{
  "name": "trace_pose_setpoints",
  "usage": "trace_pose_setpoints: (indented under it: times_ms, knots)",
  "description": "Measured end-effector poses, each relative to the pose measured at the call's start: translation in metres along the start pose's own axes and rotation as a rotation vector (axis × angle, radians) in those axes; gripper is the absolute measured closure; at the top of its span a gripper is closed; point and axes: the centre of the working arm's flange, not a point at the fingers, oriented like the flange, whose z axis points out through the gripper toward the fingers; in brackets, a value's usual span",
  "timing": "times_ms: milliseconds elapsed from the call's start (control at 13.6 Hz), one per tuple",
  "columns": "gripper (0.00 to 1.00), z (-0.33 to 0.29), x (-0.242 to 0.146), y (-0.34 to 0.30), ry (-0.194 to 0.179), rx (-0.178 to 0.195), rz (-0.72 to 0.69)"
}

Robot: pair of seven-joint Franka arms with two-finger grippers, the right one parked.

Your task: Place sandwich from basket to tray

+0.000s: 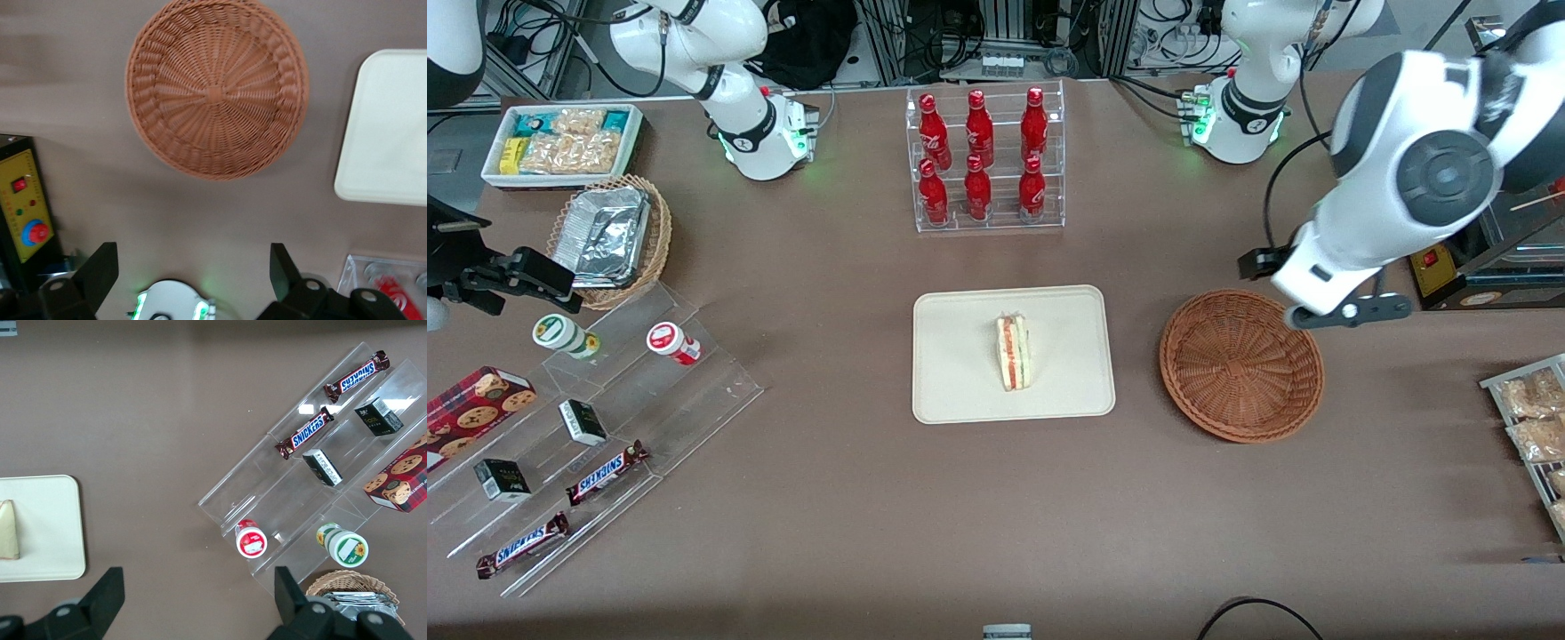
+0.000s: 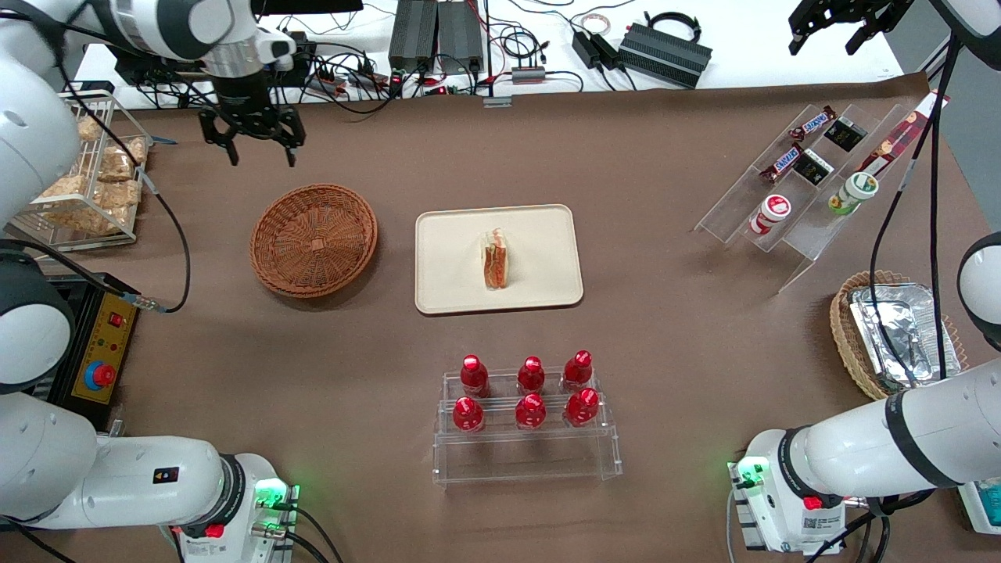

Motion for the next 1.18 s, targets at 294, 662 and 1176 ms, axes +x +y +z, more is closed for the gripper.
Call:
trace_pose_setpoints:
  times_ms: [294, 662, 1176]
  knots:
    - [0.0, -0.022, -0.016, -0.064, -0.002, -0.025, 0.041]
    - [0.0, -0.039, -0.026, -0.108, 0.036, -0.048, 0.033]
    - [0.0, -0.067, -0.039, -0.129, 0.101, -0.11, 0.015]
